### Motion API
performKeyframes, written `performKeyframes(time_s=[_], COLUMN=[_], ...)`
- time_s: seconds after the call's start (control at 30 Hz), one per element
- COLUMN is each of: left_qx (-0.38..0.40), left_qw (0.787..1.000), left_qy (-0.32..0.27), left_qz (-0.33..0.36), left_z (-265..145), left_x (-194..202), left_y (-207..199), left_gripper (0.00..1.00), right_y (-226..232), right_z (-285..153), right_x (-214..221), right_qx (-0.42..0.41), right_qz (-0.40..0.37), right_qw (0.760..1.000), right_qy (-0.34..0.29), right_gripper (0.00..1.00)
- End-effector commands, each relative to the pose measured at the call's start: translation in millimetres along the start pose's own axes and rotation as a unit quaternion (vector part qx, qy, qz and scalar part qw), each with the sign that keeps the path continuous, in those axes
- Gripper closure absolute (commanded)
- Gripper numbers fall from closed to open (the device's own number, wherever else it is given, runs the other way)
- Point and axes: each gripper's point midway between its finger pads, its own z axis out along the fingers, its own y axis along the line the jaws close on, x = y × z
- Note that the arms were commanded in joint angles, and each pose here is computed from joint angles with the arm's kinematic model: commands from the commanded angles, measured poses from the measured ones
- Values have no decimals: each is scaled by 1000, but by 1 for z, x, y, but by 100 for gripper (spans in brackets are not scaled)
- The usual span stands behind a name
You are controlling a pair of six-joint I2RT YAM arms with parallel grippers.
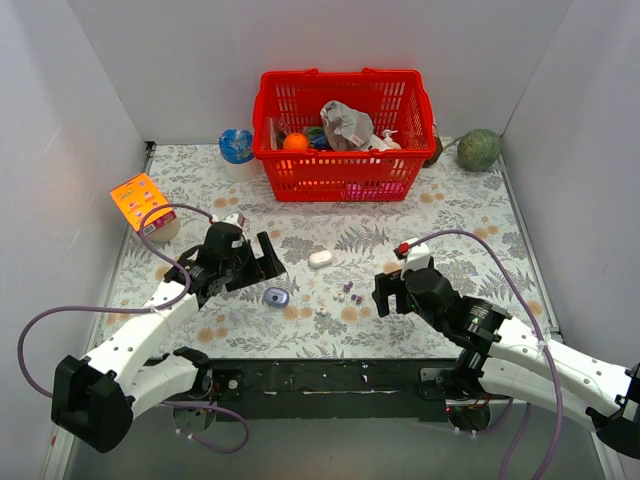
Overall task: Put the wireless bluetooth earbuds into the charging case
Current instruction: Pick up the charging case at the center of the board.
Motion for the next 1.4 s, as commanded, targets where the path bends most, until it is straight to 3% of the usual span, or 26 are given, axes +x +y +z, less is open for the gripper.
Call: performKeyframes(time_s=[0.0,0.2,0.5,1.03,1.37], left_qx=[9,-82,-174,-113,-139], left_qw=[1000,993,962,960,949], left_qy=[8,47,142,172,184], left_qz=[28,75,156,190,217], left_z=[-9,-6,6,45,57], left_x=[-2,7,38,51,56], left_y=[-11,-2,27,13,28], left_gripper=[2,2,2,2,5], right_y=[18,28,39,40,41], right_z=[-4,-2,-9,-18,-17], right_x=[-17,-5,-4,2,3], right_qx=[-45,-71,-106,-124,-127], right_qz=[3,-10,-9,-3,-3], right_qw=[999,997,994,992,992], right_qy=[-16,10,18,17,19], right_gripper=[4,5,6,7,7])
